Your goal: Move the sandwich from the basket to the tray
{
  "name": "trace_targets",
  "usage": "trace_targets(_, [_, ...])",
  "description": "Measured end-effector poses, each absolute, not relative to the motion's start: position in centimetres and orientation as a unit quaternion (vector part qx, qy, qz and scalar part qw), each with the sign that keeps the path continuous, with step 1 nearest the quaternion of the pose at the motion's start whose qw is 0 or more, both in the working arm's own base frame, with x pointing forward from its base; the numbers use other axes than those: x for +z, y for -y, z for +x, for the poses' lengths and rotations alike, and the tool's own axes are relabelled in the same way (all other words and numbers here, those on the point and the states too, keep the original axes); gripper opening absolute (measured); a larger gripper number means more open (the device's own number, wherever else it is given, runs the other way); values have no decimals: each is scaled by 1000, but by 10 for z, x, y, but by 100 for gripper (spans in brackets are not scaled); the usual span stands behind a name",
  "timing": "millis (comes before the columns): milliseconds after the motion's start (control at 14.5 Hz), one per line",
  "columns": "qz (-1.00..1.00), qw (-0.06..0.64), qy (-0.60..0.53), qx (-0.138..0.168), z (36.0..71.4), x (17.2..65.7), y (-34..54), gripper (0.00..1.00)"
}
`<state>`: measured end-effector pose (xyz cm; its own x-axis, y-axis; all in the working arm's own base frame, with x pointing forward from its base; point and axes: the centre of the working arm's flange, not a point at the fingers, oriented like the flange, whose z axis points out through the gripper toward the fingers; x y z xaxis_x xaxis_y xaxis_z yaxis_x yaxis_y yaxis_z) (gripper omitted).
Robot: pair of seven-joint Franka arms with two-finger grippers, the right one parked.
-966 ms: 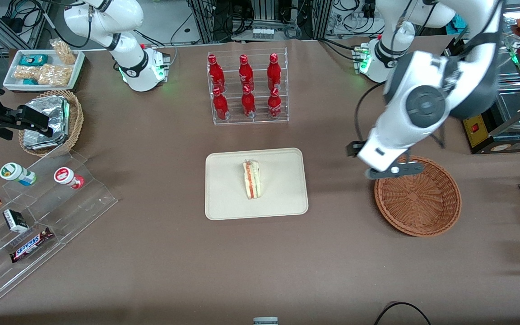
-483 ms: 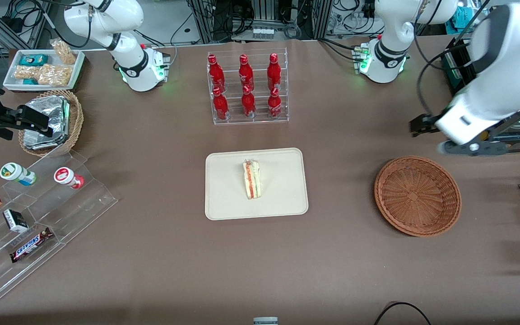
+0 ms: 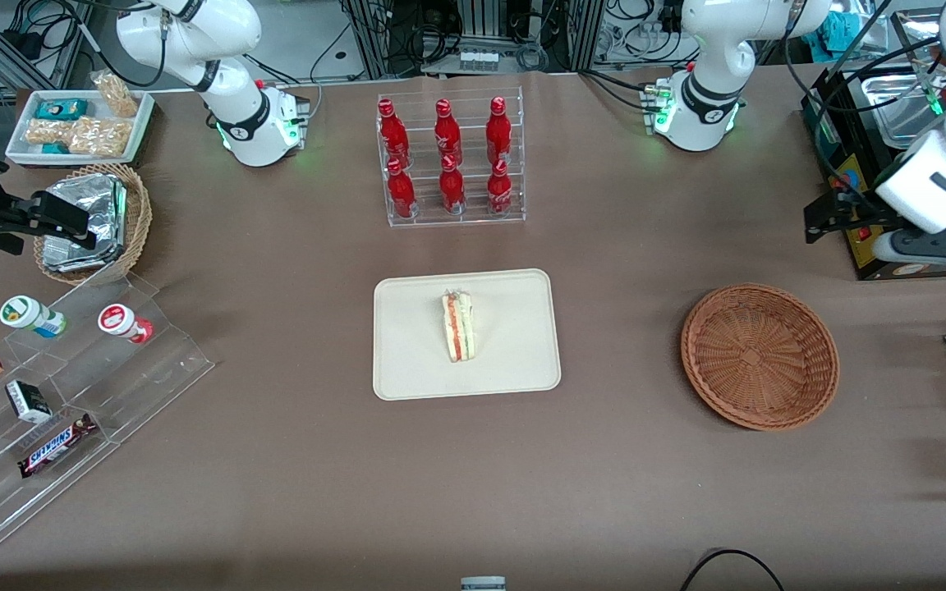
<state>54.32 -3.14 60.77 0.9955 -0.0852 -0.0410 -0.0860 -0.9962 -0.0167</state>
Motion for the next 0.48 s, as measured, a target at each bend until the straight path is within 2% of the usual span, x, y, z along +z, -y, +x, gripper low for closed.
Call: trace_targets(483, [-1000, 5, -21, 6, 548, 621, 5, 100])
